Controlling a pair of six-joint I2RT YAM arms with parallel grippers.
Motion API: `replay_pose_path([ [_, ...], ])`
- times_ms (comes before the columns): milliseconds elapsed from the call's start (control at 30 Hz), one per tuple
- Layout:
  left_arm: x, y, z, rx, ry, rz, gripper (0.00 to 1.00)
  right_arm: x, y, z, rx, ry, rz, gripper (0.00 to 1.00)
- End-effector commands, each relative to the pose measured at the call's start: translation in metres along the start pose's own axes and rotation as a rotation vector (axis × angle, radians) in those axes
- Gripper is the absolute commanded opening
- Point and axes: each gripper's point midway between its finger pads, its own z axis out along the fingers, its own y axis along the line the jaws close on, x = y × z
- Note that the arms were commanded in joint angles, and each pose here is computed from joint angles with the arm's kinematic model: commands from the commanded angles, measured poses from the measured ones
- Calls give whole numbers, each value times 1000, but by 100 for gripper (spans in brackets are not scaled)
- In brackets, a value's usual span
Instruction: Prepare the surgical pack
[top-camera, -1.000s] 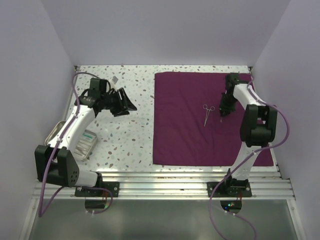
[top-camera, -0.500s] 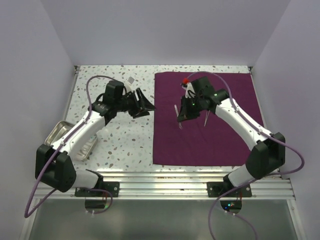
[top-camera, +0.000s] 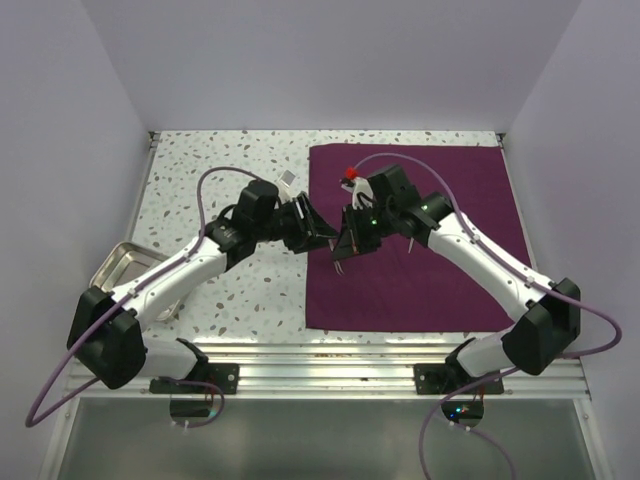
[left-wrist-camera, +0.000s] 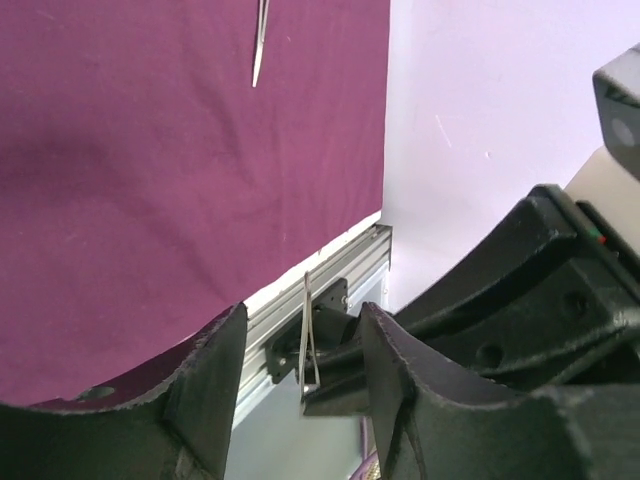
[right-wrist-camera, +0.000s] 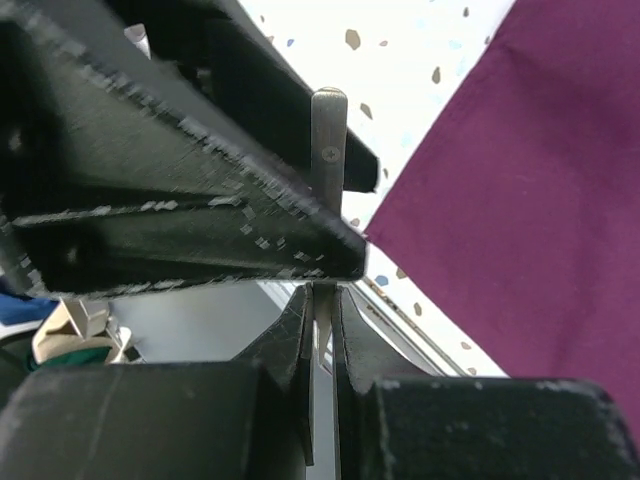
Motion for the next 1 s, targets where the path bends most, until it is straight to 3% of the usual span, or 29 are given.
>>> replay_pose_path([
  [0,-13,-18,3,50,-62,-1,50,-8,25,-16,-72,-51,-30,0],
  [100,-10,-13,4,30,-49,-11,27,-8,27,-19,-73,-65,-31,0],
  [133,-8,-10,4,27,-45,-14,9,-8,26,-19,-69,-64,-29,0],
  [167,-6,-8,3,23,-40,-16,1,-8,24,-18,-57,-64,-26,3],
  [200,-4,-4,2,8,-36,-21,0,-9,23,-18,-48,-64,-25,12],
  [233,-6,-2,-1,-6,-42,-10,0,-8,20,-19,-26,-57,-22,33],
  [267,-9,5,-4,-34,-47,-7,0,-7,15,-19,0,-47,-18,43],
  [333,-20,40,-20,-172,-65,1,0,-14,1,-22,95,-62,-26,62],
  [367,-34,62,-40,-264,-92,-32,0,-10,-7,-26,138,-42,-45,65],
  [400,-47,77,-54,-326,-124,28,0,-16,-16,-28,196,-60,-68,70],
  [467,-71,122,-99,-492,-183,-11,0,-16,-28,-32,246,-52,-68,73],
  [533,-94,154,-139,-631,-231,60,0,-15,-37,-31,263,-35,-68,75],
  [667,-129,229,-237,-915,-359,-24,0,-13,-59,-29,292,-12,-40,76],
  [700,-133,245,-260,-1060,-390,-32,0,-11,-64,-28,299,-3,-32,77],
  [867,-154,278,-315,-1166,-545,-152,0,-9,-83,-25,319,29,-1,77],
  [967,-156,296,-324,-1203,-539,-222,0,-10,-93,-24,335,43,14,77],
])
